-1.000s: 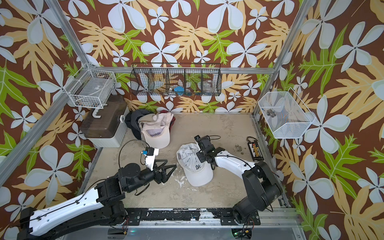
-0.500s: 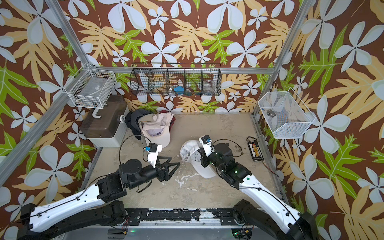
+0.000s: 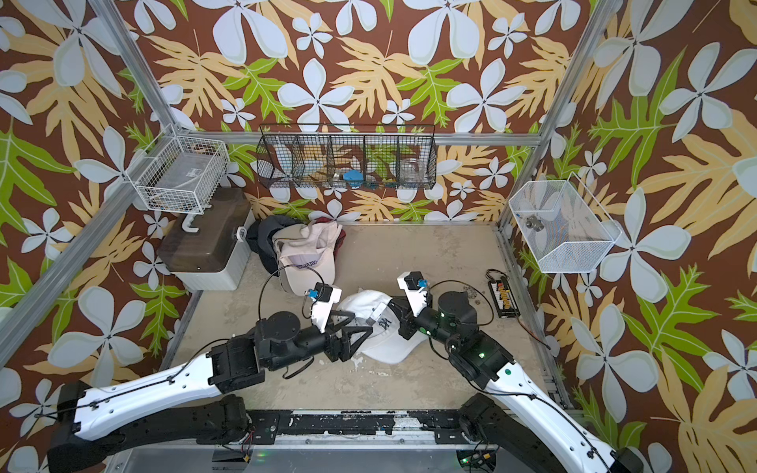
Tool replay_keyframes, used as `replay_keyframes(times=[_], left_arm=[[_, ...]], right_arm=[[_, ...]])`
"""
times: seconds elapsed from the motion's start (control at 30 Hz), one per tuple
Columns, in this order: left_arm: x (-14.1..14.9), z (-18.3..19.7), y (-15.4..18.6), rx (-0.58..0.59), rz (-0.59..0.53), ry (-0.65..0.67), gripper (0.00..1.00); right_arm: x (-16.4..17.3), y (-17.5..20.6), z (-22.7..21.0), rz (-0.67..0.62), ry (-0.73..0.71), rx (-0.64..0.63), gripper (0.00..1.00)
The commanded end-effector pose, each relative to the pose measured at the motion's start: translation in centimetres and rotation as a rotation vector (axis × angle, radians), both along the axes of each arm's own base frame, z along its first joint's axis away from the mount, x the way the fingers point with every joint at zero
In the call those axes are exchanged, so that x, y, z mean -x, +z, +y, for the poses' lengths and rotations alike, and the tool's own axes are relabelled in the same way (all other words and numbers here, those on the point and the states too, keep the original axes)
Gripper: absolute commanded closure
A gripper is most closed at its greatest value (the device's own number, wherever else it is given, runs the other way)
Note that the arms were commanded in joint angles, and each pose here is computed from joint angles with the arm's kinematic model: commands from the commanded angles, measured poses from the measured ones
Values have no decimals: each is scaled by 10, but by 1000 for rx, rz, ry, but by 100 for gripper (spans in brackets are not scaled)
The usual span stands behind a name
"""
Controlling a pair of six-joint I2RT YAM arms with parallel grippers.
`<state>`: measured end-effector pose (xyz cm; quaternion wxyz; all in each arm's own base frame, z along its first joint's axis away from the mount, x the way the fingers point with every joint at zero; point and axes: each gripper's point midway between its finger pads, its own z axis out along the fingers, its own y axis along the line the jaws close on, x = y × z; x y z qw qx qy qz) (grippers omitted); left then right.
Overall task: Open the adjustable buckle of the baseball cap
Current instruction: Pick up the baseball cap from the center of the board, then open the adjustable buckle on the baseball cap.
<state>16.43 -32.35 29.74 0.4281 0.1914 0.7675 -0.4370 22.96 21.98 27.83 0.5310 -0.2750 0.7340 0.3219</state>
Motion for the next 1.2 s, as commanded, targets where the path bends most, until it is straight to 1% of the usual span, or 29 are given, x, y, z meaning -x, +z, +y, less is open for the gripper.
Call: replay_keyframes(times=[0.0,0.23,0.53,0.7,0.9,1.17], left_arm=[[0,-7,10,7,-41,-6,20],[2,-20,6,-19,-46,-20,21],[-3,-23,9,-19,-63,-5,21],[-4,-26,8,-22,-63,-3,24],[-5,-28,6,-25,-67,0,37],[-6,-33,3,-28,-60,-7,58]], right_arm=[[7,9,5,-7,42,-46,100],[16,11,5,-8,66,-67,100],[22,11,8,1,89,-76,100],[25,8,10,9,97,-78,100],[29,12,14,6,111,-86,100],[34,12,19,1,114,-78,100]])
